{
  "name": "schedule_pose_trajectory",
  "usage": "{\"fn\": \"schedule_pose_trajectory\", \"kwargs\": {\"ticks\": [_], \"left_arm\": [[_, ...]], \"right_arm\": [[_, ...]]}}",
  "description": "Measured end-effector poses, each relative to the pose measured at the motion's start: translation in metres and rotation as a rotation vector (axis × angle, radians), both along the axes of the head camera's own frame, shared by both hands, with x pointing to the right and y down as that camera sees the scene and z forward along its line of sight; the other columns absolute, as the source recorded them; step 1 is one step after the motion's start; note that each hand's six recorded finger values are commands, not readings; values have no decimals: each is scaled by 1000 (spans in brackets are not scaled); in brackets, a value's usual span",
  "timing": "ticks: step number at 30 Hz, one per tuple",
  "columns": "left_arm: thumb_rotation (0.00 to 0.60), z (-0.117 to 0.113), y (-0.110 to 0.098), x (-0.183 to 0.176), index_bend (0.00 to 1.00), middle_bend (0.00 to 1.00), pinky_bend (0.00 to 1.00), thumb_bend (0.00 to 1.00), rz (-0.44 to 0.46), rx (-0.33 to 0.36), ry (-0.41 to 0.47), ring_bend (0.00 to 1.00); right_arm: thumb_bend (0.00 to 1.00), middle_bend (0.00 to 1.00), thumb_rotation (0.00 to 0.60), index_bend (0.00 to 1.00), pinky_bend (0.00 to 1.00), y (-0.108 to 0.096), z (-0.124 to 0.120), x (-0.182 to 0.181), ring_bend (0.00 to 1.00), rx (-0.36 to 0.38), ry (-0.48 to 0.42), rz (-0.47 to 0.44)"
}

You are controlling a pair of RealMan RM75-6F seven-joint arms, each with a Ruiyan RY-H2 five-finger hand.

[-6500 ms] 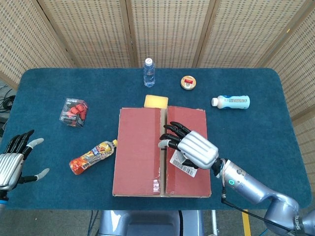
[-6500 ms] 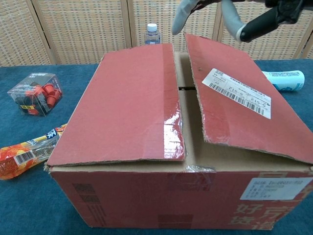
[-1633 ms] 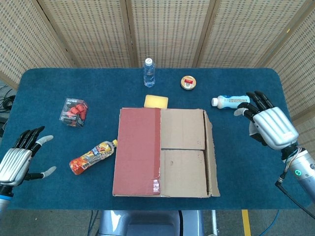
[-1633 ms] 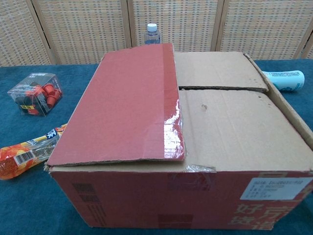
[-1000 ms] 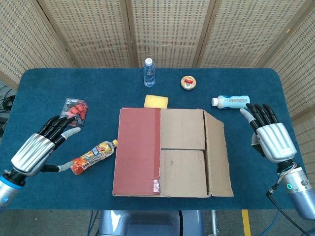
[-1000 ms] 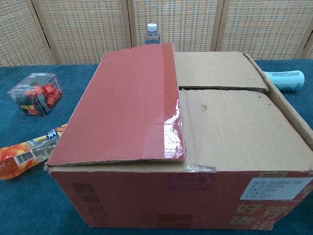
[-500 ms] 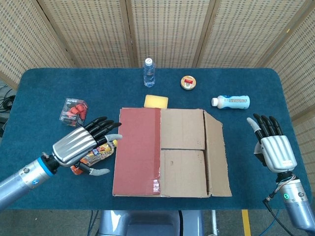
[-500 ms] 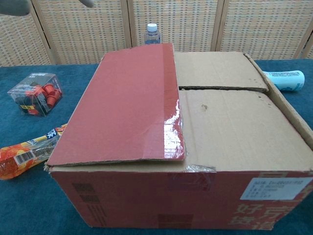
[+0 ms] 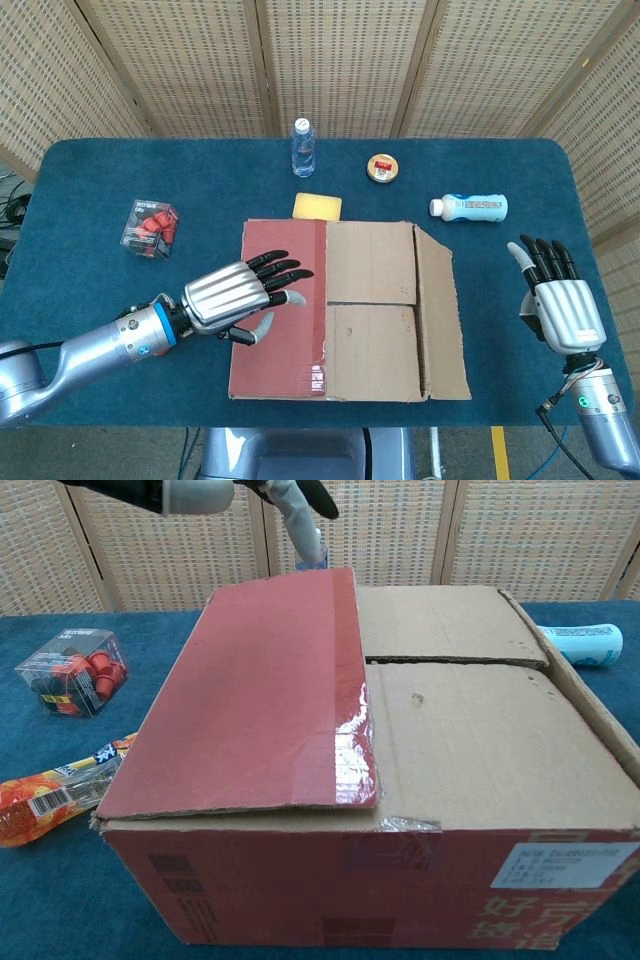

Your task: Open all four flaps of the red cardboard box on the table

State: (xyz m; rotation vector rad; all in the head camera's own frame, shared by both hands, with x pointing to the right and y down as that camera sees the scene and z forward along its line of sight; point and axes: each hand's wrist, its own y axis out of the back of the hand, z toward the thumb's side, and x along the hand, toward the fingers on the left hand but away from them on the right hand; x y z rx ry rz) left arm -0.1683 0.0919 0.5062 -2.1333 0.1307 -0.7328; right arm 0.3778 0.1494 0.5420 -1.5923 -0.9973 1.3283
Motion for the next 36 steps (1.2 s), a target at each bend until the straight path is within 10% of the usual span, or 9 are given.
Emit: {"fn": "schedule_pose_trajectory", "kwargs": {"ticks": [36], "left_arm": [[97, 63, 7, 82, 313, 181, 0, 894, 65, -73, -72, 55]], "right_arm": [[1000, 39, 600, 66, 0, 3, 5, 17, 0, -17, -13, 40]]}}
